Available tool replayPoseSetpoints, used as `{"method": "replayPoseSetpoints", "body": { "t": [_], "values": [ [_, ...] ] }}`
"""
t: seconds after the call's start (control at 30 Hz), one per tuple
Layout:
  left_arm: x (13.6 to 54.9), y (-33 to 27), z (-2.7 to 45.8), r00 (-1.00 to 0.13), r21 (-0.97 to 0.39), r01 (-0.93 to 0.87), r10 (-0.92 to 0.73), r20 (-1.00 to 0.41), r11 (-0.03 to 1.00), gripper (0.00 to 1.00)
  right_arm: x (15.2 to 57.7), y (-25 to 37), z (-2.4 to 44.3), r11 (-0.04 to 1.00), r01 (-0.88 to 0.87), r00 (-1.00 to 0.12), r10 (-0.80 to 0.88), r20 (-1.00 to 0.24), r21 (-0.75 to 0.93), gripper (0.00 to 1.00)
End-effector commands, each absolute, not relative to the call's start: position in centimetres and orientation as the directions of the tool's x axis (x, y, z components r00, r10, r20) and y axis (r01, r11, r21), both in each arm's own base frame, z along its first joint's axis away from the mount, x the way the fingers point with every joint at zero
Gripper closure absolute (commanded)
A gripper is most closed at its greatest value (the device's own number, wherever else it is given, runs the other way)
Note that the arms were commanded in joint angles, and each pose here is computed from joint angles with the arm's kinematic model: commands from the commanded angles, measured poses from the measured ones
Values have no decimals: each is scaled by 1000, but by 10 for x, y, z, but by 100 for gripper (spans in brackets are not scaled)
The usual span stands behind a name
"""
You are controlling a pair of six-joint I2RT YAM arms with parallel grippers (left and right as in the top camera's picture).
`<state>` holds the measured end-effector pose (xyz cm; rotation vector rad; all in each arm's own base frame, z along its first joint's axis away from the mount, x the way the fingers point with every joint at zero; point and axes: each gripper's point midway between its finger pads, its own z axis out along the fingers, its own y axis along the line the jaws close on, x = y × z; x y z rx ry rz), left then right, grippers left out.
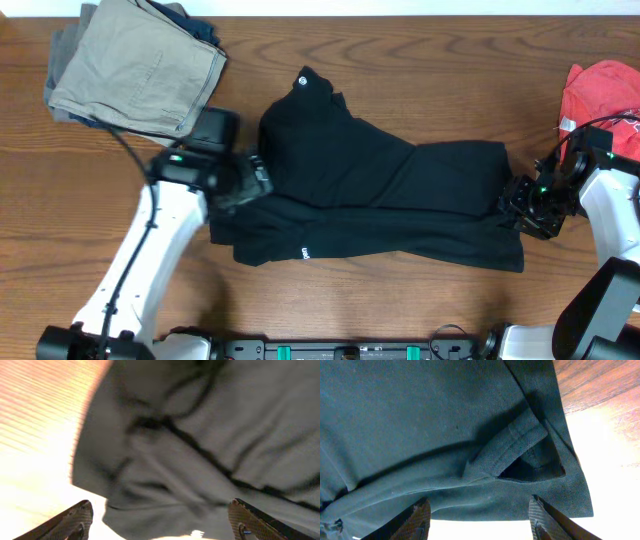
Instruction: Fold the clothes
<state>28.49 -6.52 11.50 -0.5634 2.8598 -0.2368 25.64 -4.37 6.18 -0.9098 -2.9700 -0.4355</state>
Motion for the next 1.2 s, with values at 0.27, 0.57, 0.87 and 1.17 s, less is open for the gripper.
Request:
{"method": "replayPoseSetpoints", "body": {
  "t": [0.27, 0.57, 0.87, 1.17],
  "values": [
    [307, -48, 62, -984, -344, -87, -134, -117, 935, 13, 255, -43, 59, 805, 536, -842, 533, 87, 254, 39],
    [307, -61, 55, -992, -407, -25, -72, -102, 913, 13, 255, -44, 58, 816, 520, -851, 519, 80, 253, 39],
    [294, -56, 39, -996, -371, -26, -58, -74, 928, 13, 254, -43, 58, 815, 521, -851, 518, 84, 252, 39],
    [291, -59, 29, -995, -390, -18, -56, -88, 921, 13, 254, -43, 58, 815, 521, -851, 518, 84, 252, 39]
  ]
}}
